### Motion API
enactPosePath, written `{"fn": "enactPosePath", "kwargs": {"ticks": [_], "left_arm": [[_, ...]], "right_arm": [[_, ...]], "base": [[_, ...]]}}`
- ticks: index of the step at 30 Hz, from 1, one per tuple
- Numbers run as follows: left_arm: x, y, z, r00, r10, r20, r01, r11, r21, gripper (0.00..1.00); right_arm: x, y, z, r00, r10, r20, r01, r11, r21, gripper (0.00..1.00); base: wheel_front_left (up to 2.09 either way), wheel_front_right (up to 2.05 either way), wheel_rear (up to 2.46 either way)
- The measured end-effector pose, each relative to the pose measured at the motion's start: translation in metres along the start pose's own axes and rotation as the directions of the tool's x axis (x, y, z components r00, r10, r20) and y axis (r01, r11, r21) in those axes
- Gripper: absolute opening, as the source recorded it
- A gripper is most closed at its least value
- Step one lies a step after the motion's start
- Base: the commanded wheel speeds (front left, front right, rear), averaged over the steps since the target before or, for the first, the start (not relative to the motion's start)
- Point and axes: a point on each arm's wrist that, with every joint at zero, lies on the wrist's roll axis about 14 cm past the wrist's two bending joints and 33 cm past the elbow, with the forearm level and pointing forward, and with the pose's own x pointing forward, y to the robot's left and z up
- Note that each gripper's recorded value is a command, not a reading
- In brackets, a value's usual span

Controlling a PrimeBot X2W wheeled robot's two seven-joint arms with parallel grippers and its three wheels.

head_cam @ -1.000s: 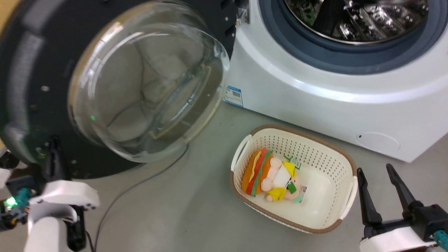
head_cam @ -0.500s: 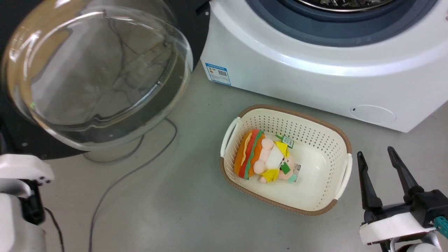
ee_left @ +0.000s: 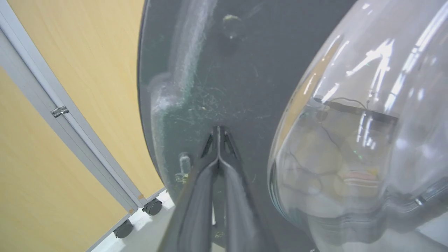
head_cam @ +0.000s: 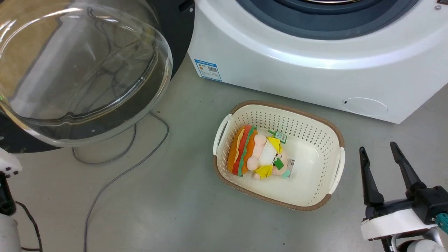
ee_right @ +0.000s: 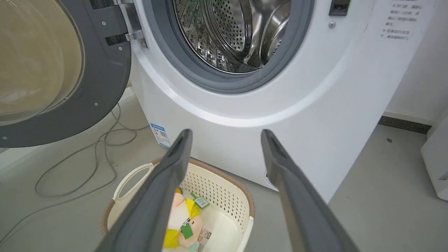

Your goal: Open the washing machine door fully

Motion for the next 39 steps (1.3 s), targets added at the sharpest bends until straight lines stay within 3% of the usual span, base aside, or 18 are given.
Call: {"fn": "enactPosePath", "kwargs": {"ticks": [12,25,32,39], "left_arm": [[-0.008,0.003,0.022,0.998,-0.018,0.067,0.021,0.999,-0.050,0.00],[-0.055,-0.012,0.062,0.964,-0.134,0.231,0.154,0.985,-0.072,0.00],[-0.092,-0.042,0.075,0.923,-0.235,0.305,0.279,0.954,-0.108,0.00],[-0.124,-0.080,0.077,0.873,-0.353,0.335,0.413,0.902,-0.126,0.00]], "right_arm": [[-0.007,-0.002,0.028,0.998,-0.015,0.059,0.015,1.000,-0.007,1.00],[-0.038,0.002,0.064,0.992,-0.029,0.125,0.029,1.000,0.001,1.00],[-0.057,0.000,0.078,0.987,-0.049,0.154,0.049,0.999,0.009,1.00],[-0.079,-0.014,0.090,0.978,-0.102,0.184,0.103,0.995,0.004,1.00]], "base": [[0.00,0.00,0.00],[0.00,0.00,0.00],[0.00,0.00,0.00],[0.00,0.00,0.00]]}}
